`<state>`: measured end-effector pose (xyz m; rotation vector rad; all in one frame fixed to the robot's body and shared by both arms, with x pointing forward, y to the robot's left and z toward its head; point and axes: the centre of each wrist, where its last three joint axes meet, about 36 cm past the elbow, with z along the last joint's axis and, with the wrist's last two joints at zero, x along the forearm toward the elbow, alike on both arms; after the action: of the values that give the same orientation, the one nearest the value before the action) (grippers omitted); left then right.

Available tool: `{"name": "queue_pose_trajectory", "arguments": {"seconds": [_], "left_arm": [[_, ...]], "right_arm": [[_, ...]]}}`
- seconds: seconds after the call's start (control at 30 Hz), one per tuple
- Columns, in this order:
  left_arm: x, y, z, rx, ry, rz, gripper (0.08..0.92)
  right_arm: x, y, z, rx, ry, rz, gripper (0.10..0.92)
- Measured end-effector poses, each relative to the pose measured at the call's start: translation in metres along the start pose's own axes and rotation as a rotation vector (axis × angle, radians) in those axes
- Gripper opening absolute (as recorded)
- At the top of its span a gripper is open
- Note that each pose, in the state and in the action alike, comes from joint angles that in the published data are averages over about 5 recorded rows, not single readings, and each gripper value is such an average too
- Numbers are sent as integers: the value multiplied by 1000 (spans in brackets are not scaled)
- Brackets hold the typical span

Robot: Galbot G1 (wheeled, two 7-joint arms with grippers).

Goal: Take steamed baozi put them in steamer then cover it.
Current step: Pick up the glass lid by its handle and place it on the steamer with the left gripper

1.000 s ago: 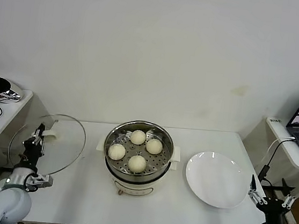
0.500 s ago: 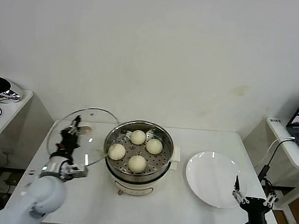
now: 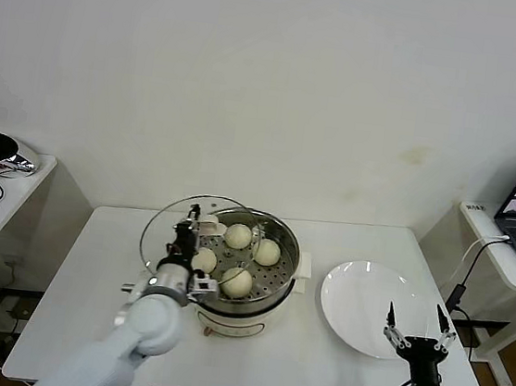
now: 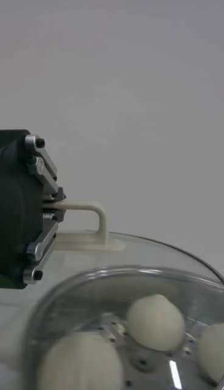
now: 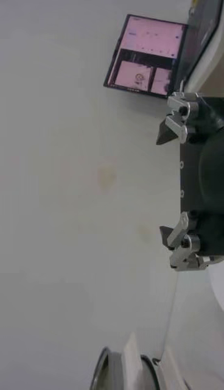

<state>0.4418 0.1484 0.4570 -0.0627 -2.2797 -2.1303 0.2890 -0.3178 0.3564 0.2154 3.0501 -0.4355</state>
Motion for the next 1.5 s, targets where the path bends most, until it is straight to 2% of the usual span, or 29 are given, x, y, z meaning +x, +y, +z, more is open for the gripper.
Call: {"name": "queue_pose_trajectory", "arguments": {"seconds": [0.23,0.53,1.0,1.5], "left_arm": [[-4,-7,-35,-27,-26,13,147],[-2,-12,-63,-38,-54,24,147],[-4,-24,-78,-45,-53,37,147],[-6,-31,-80,-42,-43,41,147]], "right_arm": [[-1,2,3,1,5,-4,823],[2,4,6,2,12,-3,823],[4,5,7,5,10,-12,823],[3,4,8,6,9,-19,823]]}}
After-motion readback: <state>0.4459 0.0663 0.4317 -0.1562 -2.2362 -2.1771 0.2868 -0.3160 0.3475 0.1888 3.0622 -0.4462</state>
